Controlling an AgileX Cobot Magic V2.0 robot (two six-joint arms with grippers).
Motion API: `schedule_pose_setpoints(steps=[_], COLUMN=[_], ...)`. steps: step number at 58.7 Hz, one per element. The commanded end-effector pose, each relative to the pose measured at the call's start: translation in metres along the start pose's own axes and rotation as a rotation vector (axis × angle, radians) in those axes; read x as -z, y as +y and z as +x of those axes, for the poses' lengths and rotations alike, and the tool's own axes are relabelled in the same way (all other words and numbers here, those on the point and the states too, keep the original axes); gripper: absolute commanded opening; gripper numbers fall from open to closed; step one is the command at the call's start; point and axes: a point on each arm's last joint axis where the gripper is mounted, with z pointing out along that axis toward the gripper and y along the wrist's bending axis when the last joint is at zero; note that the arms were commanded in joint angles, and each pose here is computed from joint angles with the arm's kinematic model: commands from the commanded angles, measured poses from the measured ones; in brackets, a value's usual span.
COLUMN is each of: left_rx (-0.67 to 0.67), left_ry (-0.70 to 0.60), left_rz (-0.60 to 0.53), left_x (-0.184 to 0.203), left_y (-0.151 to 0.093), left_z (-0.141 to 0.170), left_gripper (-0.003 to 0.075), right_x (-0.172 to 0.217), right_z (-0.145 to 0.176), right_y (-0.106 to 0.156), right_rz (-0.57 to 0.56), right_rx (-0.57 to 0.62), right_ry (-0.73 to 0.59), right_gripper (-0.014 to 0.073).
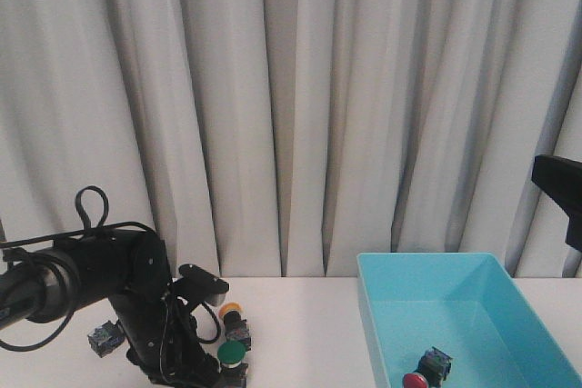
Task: Pick red and yellow buttons and place in box
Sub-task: 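Close the left gripper on the yellow button cap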
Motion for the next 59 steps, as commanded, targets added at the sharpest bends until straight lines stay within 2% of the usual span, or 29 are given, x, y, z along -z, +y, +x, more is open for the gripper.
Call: schedule_pose_setpoints(steps=[1,31,59], left_rx=[0.004,0.000,0.004], left_ry=[-0.068,-0.103,-0.077], left_rz=[-0.014,-0.029,-0.020], left_x=[0.022,0.023,0.011], left_y=[-0.003,-0.001,0.000], left_z=[-0.007,-0.010,-0.012], left_gripper=[0.0504,0.0504,0.0504], right_x=[0.005,0.005,0.005], right_z=[-0.013,-0.013,-0.013], right_y=[-0.002,-0.002,-0.002], right_rz=[0.033,0.034,0.034], right_rx=[-0.003,-0.003,-0.003], right_ry=[-0.063,-0.063,-0.063], right_gripper=[0.0467,0.0467,0.0467])
